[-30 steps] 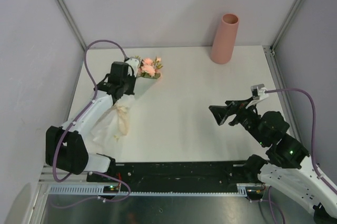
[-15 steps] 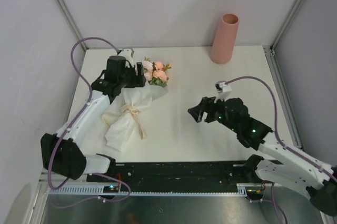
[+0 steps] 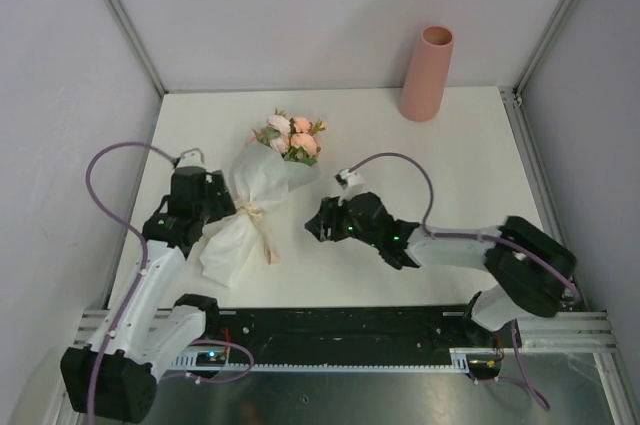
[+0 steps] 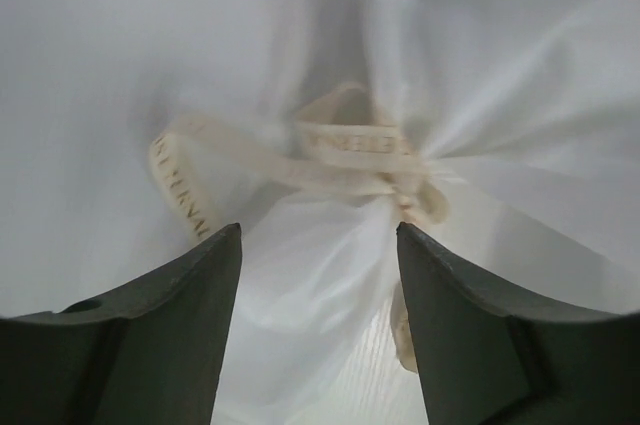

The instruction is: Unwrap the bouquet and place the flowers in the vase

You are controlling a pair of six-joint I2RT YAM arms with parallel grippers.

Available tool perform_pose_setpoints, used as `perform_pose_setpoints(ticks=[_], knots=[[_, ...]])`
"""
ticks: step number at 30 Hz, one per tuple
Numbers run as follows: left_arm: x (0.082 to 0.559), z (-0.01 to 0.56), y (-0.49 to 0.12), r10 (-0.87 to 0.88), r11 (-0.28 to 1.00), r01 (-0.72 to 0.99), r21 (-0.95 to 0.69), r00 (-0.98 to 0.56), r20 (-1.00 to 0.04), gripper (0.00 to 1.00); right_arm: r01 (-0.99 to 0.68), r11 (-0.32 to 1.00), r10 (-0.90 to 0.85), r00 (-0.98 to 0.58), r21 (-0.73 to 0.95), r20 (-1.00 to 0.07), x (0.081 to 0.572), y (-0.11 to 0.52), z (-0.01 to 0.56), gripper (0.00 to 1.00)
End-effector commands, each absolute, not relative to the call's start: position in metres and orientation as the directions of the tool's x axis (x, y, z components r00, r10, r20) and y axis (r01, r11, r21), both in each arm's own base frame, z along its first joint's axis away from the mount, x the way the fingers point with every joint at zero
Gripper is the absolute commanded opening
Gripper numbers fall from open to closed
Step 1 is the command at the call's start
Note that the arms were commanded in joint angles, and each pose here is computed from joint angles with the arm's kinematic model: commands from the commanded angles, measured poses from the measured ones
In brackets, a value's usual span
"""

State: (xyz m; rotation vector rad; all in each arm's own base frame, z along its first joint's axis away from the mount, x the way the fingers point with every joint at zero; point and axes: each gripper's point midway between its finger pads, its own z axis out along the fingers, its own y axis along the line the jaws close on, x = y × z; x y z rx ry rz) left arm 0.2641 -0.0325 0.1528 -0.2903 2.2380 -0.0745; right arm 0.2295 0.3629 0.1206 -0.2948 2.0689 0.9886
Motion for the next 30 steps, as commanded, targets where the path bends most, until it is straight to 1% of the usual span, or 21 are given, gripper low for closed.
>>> perform_pose_setpoints(ticks=[1,4,7,13,18,21,25,30], knots=[[0.258,0.139,-0.005,-0.48,0.87,-0.395,-0.295,-0.539,-0.692,0.67,-0.576,0.602,0.241,-0.529,0.553,-0.814,0.257,0.417,0.164,0.55],[0.256,0.13,0.016,-0.637,0.749,-0.546,-0.376,-0.439,-0.634,0.65,-0.572,0.623,0.22,-0.527,0.534,-0.821,0.267,0.441,0.156,0.53],[0.26,0.132,0.036,-0.738,0.619,-0.661,-0.424,-0.304,-0.602,0.65,-0.559,0.625,0.208,-0.554,0.545,-0.806,0.27,0.455,0.148,0.52],[0.277,0.128,0.052,-0.873,0.379,-0.756,-0.533,-0.102,-0.476,0.63,-0.572,0.632,0.181,-0.547,0.523,-0.817,0.267,0.459,0.145,0.52],[0.287,0.108,0.064,-0.904,0.27,-0.808,-0.523,-0.027,-0.426,0.64,-0.564,0.66,0.139,-0.556,0.495,-0.819,0.264,0.453,0.137,0.52],[0.294,0.089,0.06,-0.938,0.203,-0.827,-0.525,-0.011,-0.346,0.64,-0.568,0.672,0.11,-0.558,0.475,-0.823,0.262,0.449,0.133,0.52],[0.302,0.073,0.054,-0.963,0.14,-0.84,-0.524,0.008,-0.271,0.64,-0.577,0.669,0.09,-0.563,0.468,-0.822,0.258,0.447,0.132,0.52],[0.309,0.057,0.059,-0.965,0.091,-0.863,-0.497,0.046,-0.256,0.62,-0.588,0.666,0.077,-0.557,0.458,-0.827,0.254,0.443,0.134,0.51]])
